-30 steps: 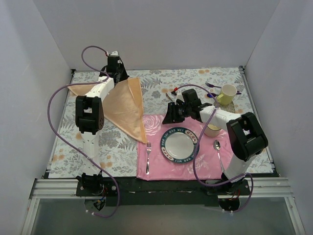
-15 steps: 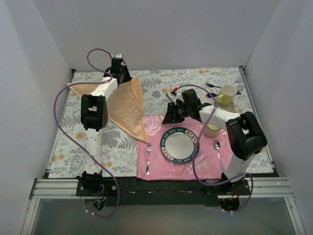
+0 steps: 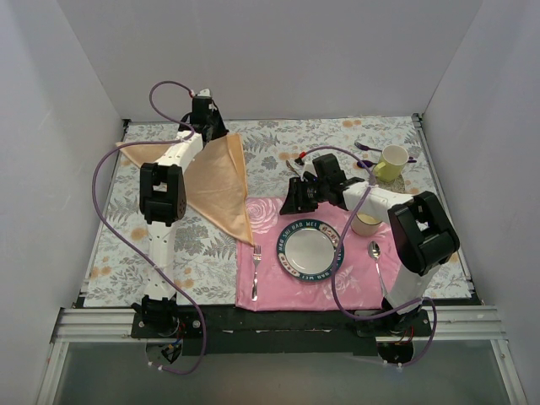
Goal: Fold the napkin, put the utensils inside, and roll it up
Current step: Fold the napkin
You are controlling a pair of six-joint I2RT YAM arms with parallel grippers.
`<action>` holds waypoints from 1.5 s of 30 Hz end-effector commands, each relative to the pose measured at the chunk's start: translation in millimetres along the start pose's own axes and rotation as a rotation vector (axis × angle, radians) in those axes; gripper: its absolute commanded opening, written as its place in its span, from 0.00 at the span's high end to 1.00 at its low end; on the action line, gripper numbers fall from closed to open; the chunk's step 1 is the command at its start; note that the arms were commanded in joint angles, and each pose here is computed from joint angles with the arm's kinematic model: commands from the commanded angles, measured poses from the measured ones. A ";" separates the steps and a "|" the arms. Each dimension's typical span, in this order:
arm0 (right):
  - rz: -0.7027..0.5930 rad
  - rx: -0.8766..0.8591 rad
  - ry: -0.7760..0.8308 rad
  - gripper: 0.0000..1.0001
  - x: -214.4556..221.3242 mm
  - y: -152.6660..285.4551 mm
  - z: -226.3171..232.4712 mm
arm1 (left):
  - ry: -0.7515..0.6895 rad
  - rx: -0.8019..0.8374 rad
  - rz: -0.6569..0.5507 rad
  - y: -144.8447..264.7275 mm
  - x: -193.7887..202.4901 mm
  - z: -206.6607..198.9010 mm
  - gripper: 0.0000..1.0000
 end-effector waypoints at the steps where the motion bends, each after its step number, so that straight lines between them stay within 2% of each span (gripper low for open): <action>1: -0.028 -0.034 0.020 0.53 -13.2 0.2 9.4 | -0.005 0.031 -0.064 6.4 -22.9 -11.0 1.00; 36: -0.014 -0.035 0.012 0.53 -13.3 -3.4 7.6 | -0.032 0.098 -0.037 -15.6 -4.9 -21.5 0.98; 37: -0.014 -0.036 0.015 0.53 -13.3 -3.6 8.3 | -0.036 0.101 -0.032 -17.8 -2.5 -21.1 0.95; 40: -0.014 -0.034 0.019 0.53 -14.3 -3.5 8.7 | -0.058 0.115 -0.050 -19.7 -6.7 -22.1 0.72; 41: -0.013 -0.033 0.016 0.53 -14.4 -4.1 8.4 | -0.063 0.125 -0.051 -22.4 -6.5 -22.6 0.57; 42: -0.014 -0.037 0.019 0.53 -15.7 -3.1 9.5 | -0.064 0.131 -0.053 -21.3 -9.6 -22.9 0.51; 45: -0.016 -0.038 0.035 0.53 -19.1 -1.7 13.5 | -0.071 0.118 -0.086 -3.7 -37.0 -25.8 0.45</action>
Point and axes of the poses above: each gripper's point midway between its finger pads, its own y axis back along the fingers, its own z axis along the line the jaws close on, x = y × z, the point moved 9 cm from there along y, back along the fingers, and after that the axes turned 15 degrees about -y, right-handed, at the moved point
